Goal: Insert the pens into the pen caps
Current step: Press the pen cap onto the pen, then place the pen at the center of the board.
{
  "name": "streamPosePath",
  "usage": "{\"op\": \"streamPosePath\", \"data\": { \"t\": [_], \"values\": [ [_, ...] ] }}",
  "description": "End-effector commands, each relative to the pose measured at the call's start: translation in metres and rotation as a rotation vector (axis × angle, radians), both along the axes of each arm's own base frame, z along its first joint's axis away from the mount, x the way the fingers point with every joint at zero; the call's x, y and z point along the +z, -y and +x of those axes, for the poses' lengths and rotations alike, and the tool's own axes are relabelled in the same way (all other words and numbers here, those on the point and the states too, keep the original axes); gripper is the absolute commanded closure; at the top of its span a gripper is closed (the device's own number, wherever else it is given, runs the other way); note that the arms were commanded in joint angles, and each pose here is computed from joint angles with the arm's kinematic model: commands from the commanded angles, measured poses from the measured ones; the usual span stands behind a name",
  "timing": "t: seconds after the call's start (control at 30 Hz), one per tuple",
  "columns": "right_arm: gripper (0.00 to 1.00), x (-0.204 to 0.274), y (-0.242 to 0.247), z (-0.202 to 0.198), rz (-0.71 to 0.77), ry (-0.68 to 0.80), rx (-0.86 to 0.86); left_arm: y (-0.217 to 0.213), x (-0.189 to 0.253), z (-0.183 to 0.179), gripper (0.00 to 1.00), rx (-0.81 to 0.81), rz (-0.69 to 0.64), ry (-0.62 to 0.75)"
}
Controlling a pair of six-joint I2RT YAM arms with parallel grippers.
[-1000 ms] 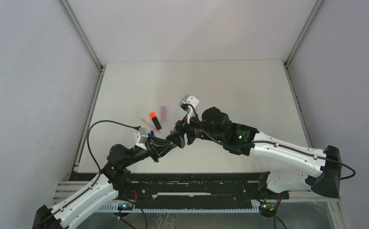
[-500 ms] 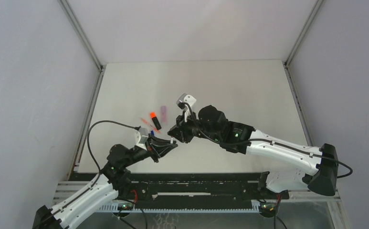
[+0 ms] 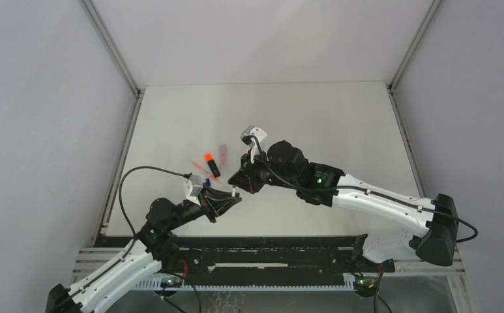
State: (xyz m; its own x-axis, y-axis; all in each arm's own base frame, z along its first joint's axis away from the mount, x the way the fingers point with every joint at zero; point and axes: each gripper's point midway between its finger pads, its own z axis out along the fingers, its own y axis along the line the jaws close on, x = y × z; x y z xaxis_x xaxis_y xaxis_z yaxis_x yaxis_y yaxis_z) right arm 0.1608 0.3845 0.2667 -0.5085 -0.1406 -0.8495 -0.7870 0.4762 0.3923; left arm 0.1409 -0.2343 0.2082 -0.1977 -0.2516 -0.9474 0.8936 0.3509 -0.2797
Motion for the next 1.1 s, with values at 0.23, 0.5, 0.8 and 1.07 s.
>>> {"op": "streamPosePath", "data": {
  "t": [0.23, 0.5, 0.8, 1.07],
  "values": [
    [1.00, -0.091, 0.011, -0.054, -0.248, -0.377, 0.048, -0.034, 0.111, 0.016, 1.00, 0.215, -0.220, 0.202],
    [1.00, -0.121, 0.020, -0.081, -0.319, -0.475, 0.104, -0.038, 0.139, 0.010, 1.00, 0.196, -0.280, 0.215],
    [1.00, -0.147, 0.035, -0.122, -0.399, -0.550, 0.277, -0.042, 0.167, -0.009, 1.00, 0.080, -0.387, 0.248],
    [1.00, -0.162, 0.046, -0.145, -0.444, -0.620, 0.334, -0.048, 0.164, 0.004, 1.00, 0.121, -0.393, 0.227]
  ]
}}
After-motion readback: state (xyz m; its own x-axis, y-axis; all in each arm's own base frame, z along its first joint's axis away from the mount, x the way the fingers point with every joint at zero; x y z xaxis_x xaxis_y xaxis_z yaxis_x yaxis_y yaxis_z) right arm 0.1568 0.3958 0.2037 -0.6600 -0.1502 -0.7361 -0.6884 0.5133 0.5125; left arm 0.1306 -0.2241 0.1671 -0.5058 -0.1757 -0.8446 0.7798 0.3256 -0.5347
